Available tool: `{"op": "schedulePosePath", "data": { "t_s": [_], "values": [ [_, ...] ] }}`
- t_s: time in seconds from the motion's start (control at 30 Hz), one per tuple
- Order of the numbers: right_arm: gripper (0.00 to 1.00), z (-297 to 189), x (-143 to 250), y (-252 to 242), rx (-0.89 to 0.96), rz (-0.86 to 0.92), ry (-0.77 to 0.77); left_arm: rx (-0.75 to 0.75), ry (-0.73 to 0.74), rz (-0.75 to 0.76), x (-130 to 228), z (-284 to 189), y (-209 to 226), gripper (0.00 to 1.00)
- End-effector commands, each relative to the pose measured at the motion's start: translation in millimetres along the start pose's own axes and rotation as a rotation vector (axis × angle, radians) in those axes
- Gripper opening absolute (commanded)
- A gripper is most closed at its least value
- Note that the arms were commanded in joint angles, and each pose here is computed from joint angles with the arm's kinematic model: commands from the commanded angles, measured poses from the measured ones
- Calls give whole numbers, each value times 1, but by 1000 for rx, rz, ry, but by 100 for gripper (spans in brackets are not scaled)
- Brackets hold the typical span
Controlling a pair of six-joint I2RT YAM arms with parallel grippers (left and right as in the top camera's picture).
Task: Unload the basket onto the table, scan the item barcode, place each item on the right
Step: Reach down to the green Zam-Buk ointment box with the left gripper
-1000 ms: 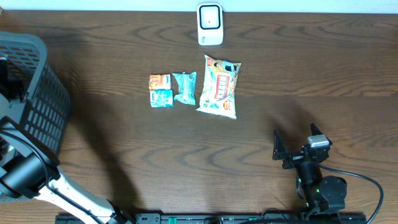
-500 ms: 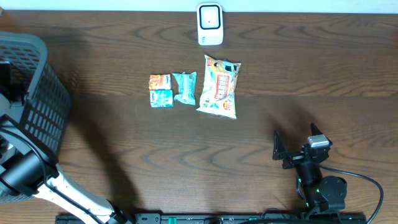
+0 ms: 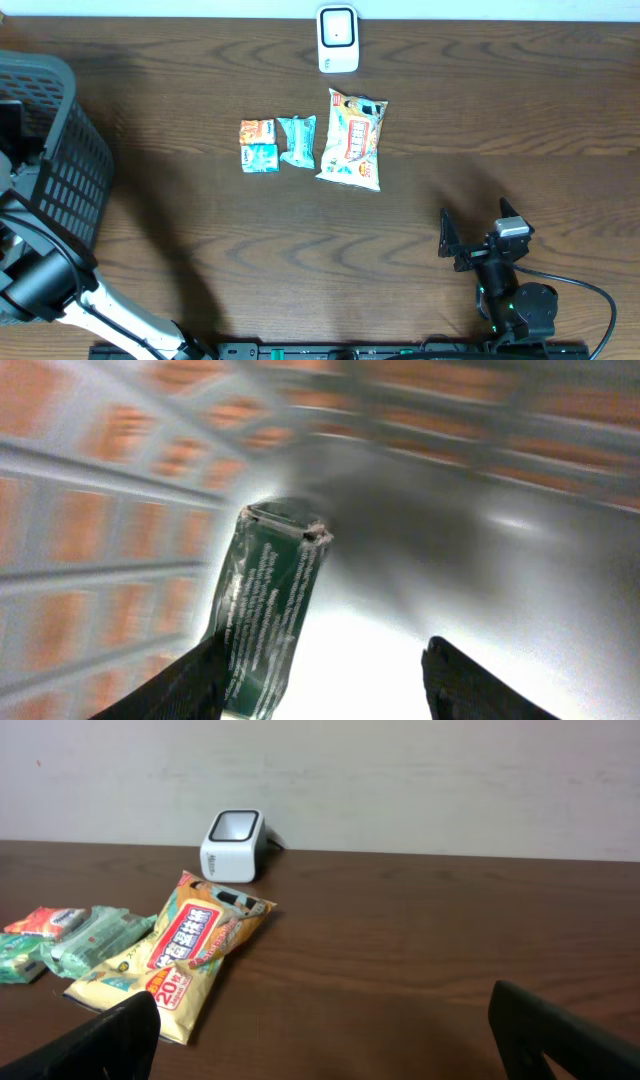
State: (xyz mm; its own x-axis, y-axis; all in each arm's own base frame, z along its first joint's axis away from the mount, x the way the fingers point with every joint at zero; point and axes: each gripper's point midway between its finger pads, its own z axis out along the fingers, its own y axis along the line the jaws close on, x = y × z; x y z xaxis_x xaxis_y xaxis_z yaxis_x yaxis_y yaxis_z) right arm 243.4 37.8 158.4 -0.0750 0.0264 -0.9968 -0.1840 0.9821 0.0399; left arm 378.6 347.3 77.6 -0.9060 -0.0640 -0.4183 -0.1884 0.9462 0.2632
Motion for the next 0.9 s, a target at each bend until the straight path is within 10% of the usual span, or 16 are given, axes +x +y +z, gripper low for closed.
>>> {"op": "schedulePosePath", "data": {
  "t_s": [0.0, 0.87],
  "values": [
    [99, 0, 0, 1, -3, -15, 0, 236, -37, -28, 1, -3, -52, 62],
    [99, 0, 0, 1, -3, -15, 0, 47, 3, -46, 14, 17, -6, 82]
  ]
}}
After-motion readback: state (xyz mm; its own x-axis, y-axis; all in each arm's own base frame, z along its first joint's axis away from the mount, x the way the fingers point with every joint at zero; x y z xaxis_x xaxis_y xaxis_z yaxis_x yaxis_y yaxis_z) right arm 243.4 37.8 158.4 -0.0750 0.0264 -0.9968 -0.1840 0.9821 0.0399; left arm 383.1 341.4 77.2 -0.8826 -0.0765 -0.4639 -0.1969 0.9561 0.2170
